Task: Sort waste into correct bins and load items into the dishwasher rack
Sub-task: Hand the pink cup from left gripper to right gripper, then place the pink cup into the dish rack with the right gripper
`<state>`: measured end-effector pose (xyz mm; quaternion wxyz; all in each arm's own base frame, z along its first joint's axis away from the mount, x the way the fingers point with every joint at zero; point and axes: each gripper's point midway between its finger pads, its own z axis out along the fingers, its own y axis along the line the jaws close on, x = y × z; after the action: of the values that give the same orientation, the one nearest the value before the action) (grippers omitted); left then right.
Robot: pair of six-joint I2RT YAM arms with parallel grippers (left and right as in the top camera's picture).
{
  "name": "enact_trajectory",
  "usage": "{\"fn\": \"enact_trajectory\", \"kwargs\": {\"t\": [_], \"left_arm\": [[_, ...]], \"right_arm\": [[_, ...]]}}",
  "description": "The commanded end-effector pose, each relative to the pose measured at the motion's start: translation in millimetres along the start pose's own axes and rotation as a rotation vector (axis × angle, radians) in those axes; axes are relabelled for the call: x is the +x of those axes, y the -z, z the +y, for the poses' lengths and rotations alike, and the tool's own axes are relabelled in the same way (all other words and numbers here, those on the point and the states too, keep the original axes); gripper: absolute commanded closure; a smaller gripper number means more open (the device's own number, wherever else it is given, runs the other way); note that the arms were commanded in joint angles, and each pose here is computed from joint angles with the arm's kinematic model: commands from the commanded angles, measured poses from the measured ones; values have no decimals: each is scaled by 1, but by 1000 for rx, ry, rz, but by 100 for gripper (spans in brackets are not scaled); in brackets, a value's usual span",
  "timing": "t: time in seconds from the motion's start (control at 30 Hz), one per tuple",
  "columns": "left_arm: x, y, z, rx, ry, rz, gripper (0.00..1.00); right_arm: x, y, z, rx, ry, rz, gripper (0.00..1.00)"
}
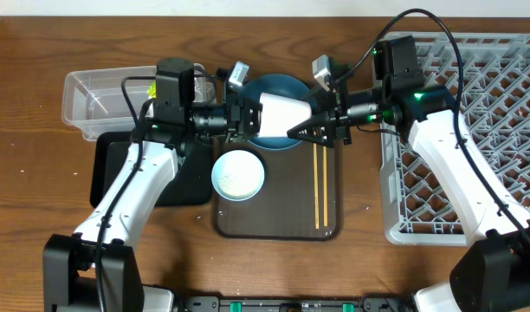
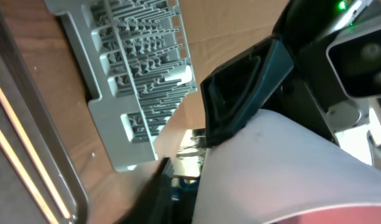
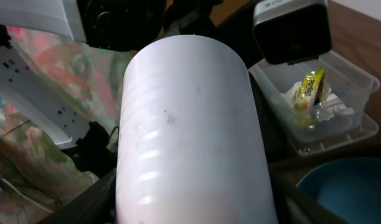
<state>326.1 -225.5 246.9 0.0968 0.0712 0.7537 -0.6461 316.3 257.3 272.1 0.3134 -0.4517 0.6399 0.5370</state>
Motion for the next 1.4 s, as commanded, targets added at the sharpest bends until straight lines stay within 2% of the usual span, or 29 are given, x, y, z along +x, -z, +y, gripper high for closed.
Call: {"fn": "enact_trajectory", "kwargs": {"t": [0.0, 0.07, 0.13, 0.27, 0.4, 0.5, 0.73, 0.93, 1.1, 1.37], "left_arm": [[-1, -1, 2, -5, -65, 1, 62], [-1, -1, 8, -31, -101, -7, 57], [-2, 1, 27, -119, -96, -38, 53], [1, 22, 88, -441, -32, -105, 47], [9, 63, 127, -705, 55, -154, 46], [11, 88, 129, -785, 74, -195, 46], [12, 140, 104, -958, -1, -324, 46], [15, 164, 86, -1066, -52, -407, 45], [16, 165, 83, -1067, -55, -411, 45], [20, 165, 85, -1072, -39, -397, 45]], "right_arm": [[3, -3, -5, 27, -34, 19, 67], [11, -1, -21, 129, -100, 62, 68], [23, 7, -45, 286, -184, 116, 72], [37, 40, -72, 534, -285, 170, 78], [40, 105, -87, 786, -411, 134, 78], [46, 166, -97, 998, -535, 82, 82], [80, 318, -89, 1475, -831, -18, 86], [118, 408, -58, 1792, -995, -45, 87], [163, 449, -36, 1933, -1182, -15, 89], [219, 480, -33, 1963, -1392, -23, 91]]}}
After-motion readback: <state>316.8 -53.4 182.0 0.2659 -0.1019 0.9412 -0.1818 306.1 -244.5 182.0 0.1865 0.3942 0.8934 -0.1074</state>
